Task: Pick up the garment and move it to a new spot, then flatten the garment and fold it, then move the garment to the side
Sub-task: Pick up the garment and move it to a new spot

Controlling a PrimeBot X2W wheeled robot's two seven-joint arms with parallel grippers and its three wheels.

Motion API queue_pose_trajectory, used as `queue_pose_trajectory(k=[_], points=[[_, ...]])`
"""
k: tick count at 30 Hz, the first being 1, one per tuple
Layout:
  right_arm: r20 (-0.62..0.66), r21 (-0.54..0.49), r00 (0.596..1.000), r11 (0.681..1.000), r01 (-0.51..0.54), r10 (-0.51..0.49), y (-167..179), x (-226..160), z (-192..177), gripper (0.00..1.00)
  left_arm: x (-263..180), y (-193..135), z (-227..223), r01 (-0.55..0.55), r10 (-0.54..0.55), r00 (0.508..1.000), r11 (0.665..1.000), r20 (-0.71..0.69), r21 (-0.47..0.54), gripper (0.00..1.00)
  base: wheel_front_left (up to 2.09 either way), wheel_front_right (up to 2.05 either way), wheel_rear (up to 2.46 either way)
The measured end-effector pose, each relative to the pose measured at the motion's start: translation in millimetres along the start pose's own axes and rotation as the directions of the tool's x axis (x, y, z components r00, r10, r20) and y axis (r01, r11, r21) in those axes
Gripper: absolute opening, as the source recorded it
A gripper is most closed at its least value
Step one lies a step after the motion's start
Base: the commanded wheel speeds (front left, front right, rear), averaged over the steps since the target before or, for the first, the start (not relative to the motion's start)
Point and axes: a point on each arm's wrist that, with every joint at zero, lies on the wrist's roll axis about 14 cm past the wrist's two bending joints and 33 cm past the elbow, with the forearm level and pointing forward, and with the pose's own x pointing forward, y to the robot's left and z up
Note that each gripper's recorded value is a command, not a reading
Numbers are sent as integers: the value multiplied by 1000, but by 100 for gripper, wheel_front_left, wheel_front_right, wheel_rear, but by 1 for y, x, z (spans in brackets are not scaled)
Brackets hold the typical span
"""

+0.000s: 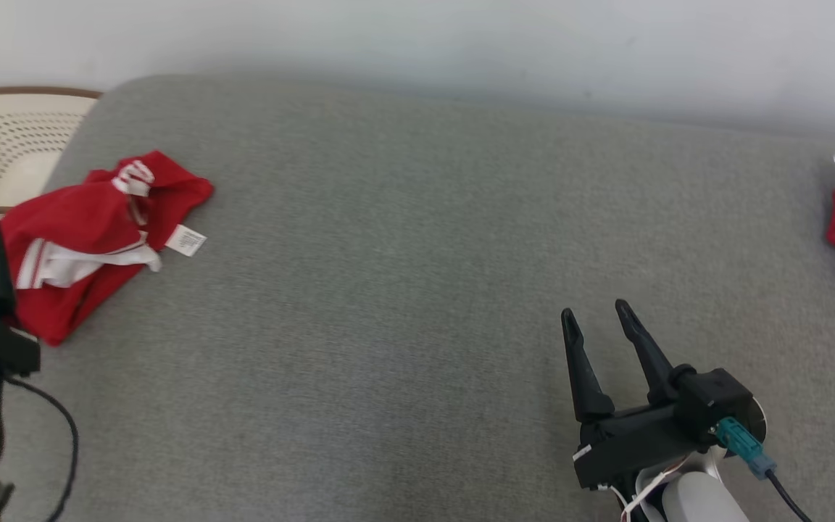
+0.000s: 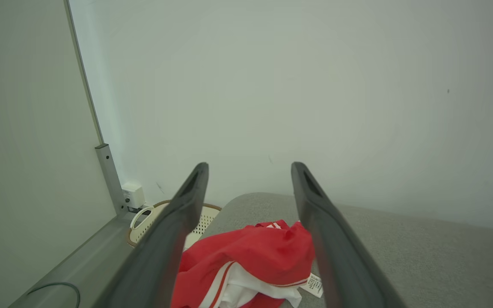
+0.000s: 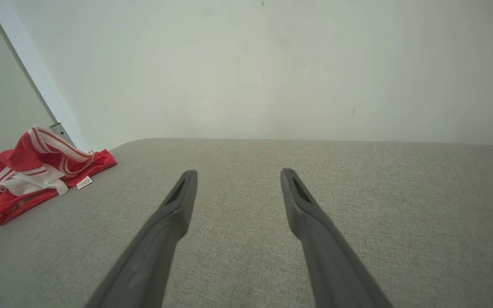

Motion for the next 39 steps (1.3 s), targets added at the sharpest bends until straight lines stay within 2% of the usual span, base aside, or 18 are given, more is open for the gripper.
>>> queue_pose_trajectory(k=[6,11,18,22,30,35,39], points=[[-21,4,998,998,63,-63,-25,-3,-10,100,45,-32,-26,83,-83,994,997,-70,-8,100,0,0,0],[-46,8,993,994,106,-106,-42,-7,-21,100,64,-58,-70,138,-140,969,990,-203,-26,100,0,0,0],[-62,7,988,990,143,-143,-58,-8,-30,100,76,-66,-119,152,-150,930,988,-335,-20,100,0,0,0],[-79,7,983,986,167,-166,-68,-10,-38,100,73,-70,-156,167,-148,888,986,-436,5,100,0,0,0],[-107,4,975,981,194,-193,-81,-13,-50,100,47,-64,-230,161,-109,758,987,-643,22,100,0,0,0],[-123,1,973,980,198,-196,-83,-15,-55,100,38,-65,-253,147,-98,698,989,-710,8,100,0,0,0],[-131,-5,970,979,206,-205,-86,-18,-57,100,36,-66,-261,123,-92,670,992,-737,-11,100,0,0,0]])
